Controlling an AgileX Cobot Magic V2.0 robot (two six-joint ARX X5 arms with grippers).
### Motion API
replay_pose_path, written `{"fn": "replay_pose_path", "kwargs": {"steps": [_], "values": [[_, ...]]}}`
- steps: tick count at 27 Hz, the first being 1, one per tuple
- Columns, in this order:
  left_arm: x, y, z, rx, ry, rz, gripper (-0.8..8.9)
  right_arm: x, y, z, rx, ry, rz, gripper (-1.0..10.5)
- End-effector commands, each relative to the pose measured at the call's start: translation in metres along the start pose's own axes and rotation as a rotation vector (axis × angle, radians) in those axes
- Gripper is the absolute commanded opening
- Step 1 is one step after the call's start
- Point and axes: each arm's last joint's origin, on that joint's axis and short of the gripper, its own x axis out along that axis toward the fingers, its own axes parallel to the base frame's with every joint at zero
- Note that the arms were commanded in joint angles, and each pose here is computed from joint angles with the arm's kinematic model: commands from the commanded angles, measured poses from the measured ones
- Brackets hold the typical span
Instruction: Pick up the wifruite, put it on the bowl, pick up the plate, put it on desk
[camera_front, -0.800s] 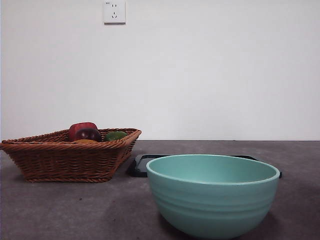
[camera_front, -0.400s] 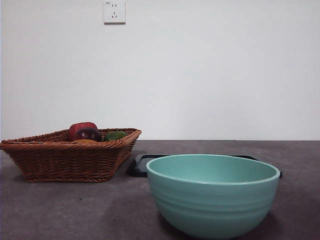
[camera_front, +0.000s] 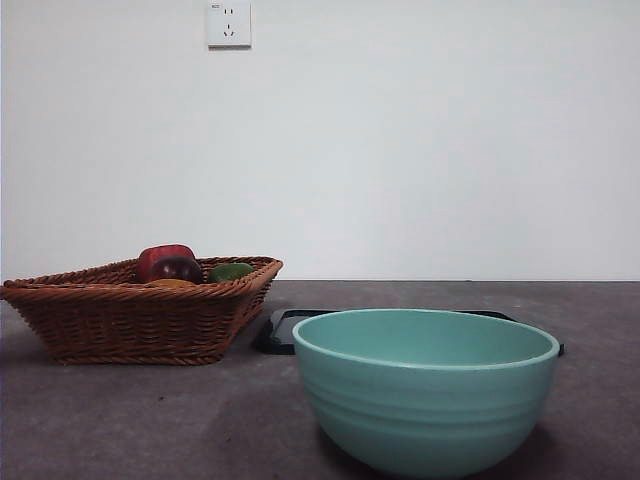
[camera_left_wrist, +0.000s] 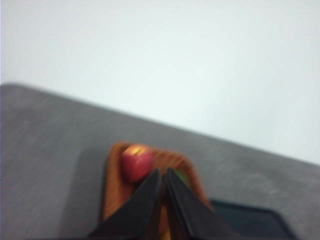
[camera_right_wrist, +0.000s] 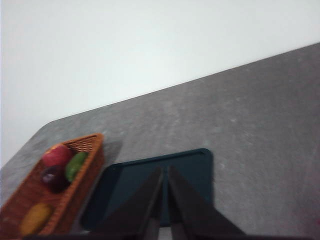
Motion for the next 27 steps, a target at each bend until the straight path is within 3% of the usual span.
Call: {"fn": "replay_pose_path", "kwargs": {"steps": [1,14,21,27], "values": [[-0.007,-0.011,0.026,0.020,-0.026,-0.038,0.16,-0.006,0.011,0.019,-0.040,-0.004,0.034,0.1],[-0.001,-0.042,0.089,0.003,0.162,-0.286,0.16,-0.019,0.048,0.075,-0.157,0.134,0.276,0.1],[0.006,-0.050,0.100,-0.014,0.254,-0.405,0.16,-0.024,0.058,0.089,-0.236,0.214,0.325,0.1],[0.012,-0.051,0.094,-0.021,0.363,-0.513,0.16,-0.018,0.061,0.087,-0.246,0.356,0.400,0.1]]}}
